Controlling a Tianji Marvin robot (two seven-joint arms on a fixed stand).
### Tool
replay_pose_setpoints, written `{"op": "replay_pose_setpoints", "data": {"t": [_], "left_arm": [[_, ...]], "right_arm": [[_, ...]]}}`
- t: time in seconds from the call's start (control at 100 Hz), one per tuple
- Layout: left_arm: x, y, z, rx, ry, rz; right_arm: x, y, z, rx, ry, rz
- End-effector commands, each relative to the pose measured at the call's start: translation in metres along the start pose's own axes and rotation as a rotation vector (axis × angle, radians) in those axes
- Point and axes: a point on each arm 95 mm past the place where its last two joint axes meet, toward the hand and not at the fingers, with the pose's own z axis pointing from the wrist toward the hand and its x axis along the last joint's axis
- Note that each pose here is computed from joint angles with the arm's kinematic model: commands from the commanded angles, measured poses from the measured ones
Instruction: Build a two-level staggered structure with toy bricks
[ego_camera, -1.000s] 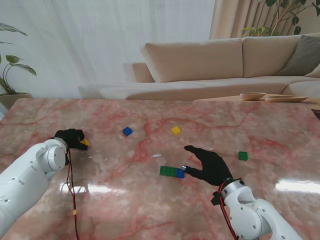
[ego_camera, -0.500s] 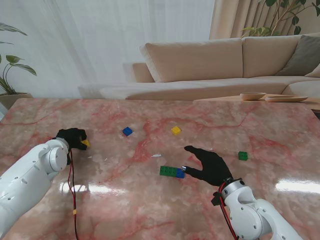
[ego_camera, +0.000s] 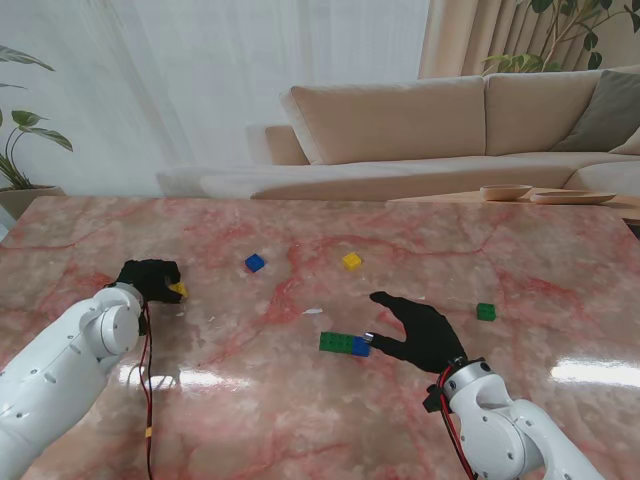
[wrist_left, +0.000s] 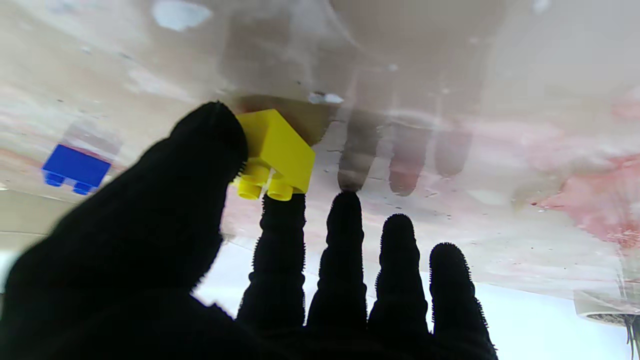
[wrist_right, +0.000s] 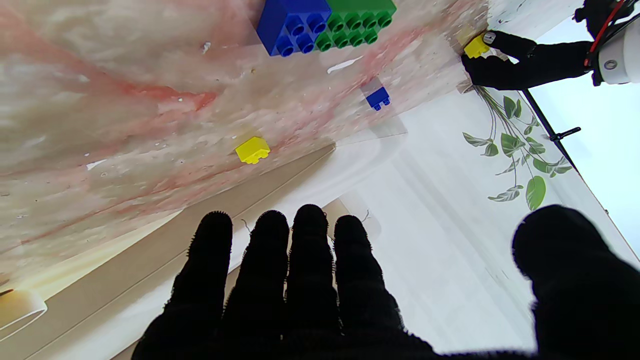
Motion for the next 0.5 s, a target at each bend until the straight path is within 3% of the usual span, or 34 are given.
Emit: {"op": "replay_pose_setpoints", "data": {"t": [0.0, 0.23, 0.49], "left_arm": [[0.007, 0.016, -0.008, -0.022, 0.018, 0.005], [0.037, 0.011, -0.026, 0.019, 0.123, 0.005], [0.075, 0.023, -0.04, 0.033, 0.222, -0.032]], "right_arm": [[-0.001, -0.005, -0.003, 0.018, -0.01, 0.007], [-0.001, -0.005, -0.004, 0.019, -0.011, 0.009], [-0.002, -0.005, -0.007, 0.009, -0.013, 0.011]]}}
